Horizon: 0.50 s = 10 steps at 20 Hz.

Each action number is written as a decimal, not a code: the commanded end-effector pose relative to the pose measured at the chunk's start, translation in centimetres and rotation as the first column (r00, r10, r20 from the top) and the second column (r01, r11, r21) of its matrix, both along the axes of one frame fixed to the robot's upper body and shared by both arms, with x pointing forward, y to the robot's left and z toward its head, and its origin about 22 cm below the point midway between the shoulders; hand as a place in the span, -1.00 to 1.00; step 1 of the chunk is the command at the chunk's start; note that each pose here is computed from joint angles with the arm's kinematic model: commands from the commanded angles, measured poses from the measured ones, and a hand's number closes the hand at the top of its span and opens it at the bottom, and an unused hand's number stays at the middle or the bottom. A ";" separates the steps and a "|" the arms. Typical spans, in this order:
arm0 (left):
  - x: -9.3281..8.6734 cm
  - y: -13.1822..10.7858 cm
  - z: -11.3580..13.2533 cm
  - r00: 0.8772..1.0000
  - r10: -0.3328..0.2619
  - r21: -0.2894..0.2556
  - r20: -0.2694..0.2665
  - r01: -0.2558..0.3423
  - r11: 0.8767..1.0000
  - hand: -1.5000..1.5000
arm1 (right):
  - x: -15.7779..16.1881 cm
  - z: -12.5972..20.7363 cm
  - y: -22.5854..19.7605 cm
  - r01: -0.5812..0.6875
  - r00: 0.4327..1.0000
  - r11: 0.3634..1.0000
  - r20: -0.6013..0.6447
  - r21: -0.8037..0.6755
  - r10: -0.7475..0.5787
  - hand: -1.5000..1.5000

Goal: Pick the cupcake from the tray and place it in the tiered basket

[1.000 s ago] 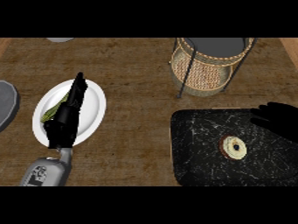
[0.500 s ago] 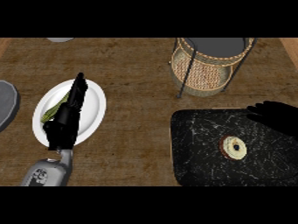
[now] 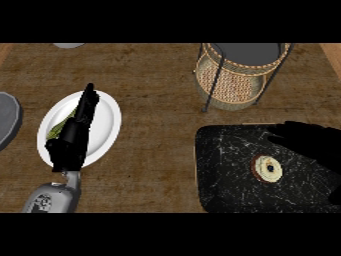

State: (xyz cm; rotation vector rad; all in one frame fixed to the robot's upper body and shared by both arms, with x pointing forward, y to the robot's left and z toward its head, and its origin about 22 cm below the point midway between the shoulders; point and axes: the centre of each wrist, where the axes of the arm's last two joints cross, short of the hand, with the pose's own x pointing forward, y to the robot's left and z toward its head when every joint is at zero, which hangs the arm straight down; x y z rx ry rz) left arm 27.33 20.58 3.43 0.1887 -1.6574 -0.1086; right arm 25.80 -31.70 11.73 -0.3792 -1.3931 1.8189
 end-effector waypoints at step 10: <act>-0.6 0.6 -1.6 1.000 0.001 0.014 0.000 -0.001 1.000 0.00 | -0.5 -0.6 1.0 -0.028 0.996 0.999 -0.091 -0.031 0.025 -1.00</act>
